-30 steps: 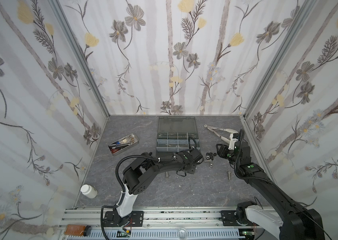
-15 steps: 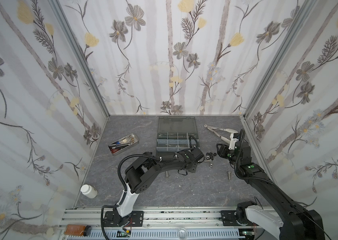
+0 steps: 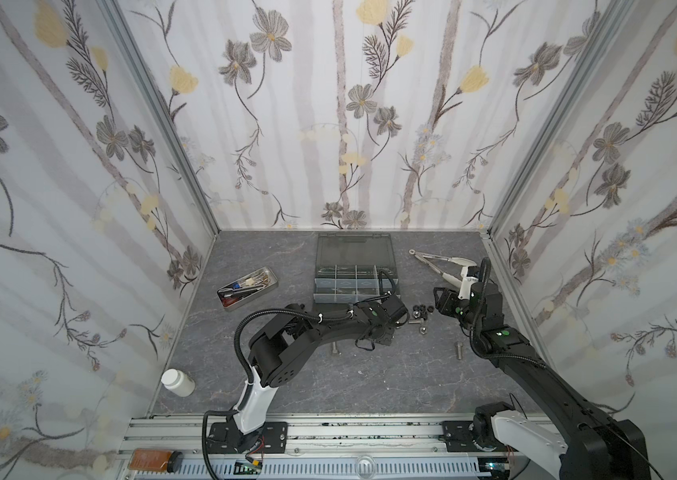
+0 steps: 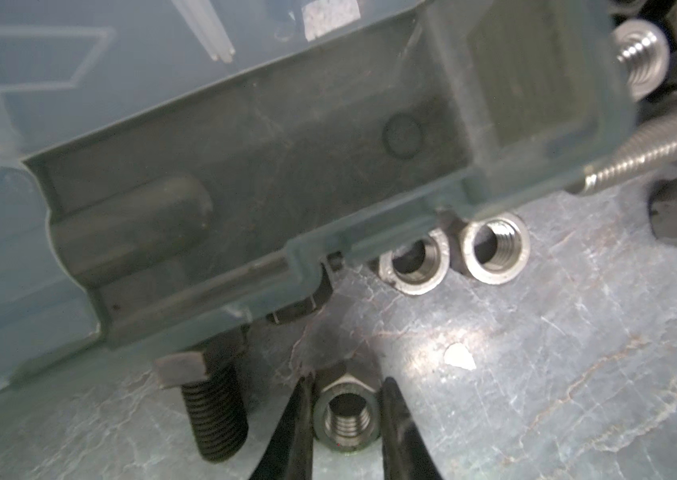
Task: Sort the screws and nuts into containers
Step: 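Grasp the silver hex nut with the left gripper and lift it over the box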
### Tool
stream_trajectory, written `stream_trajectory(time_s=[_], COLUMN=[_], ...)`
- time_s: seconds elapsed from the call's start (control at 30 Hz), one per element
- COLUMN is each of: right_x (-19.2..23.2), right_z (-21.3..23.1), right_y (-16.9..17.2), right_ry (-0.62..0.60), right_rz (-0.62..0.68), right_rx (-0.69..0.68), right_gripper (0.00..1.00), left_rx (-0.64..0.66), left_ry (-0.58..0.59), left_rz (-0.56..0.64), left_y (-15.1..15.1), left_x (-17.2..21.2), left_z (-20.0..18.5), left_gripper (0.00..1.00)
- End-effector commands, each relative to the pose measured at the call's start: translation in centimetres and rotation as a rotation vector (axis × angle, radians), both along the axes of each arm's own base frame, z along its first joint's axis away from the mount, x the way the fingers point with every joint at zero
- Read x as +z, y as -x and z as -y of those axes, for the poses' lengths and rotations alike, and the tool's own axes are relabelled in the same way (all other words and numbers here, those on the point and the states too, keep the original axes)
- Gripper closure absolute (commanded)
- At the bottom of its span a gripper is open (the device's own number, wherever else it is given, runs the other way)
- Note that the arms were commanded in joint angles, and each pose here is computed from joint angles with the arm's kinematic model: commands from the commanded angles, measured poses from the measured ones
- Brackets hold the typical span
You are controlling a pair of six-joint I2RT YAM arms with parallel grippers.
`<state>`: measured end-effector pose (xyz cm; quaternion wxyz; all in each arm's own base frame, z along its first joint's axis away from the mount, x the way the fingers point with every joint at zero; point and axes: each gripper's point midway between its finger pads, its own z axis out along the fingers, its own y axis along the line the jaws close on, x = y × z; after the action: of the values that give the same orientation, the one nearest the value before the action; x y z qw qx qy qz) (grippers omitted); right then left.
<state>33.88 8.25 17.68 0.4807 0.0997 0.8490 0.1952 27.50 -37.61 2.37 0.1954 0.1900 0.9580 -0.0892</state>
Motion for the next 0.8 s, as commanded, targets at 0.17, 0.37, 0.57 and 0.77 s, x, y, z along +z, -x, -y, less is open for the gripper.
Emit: stream_trajectory(time_s=[0.17, 0.37, 0.57, 0.77], right_x=[1.3, 0.3, -1.1, -1.8], right_z=[-0.6, -1.1, -1.4, -2.5], right_y=[0.0, 0.1, 0.4, 1.2], right_ry=[-0.025, -0.037, -0.043, -0.082], right_rz=[0.043, 0.012, -0.032, -0.057], right_rx=[0.027, 0.054, 0.067, 0.126], right_gripper=[0.46, 0.46, 0.46, 0.46], left_rx=[-0.019, -0.031, -0.024, -0.016], left_ry=[0.086, 0.137, 0.177, 0.198], left_rz=[0.05, 0.093, 0.123, 0.135], left_y=[-0.3, -1.4, -3.9, -6.7], left_x=[4.4, 7.4, 9.4, 10.0], left_z=[0.8, 1.1, 1.1, 1.4], left_gripper=[0.78, 0.78, 0.78, 0.78])
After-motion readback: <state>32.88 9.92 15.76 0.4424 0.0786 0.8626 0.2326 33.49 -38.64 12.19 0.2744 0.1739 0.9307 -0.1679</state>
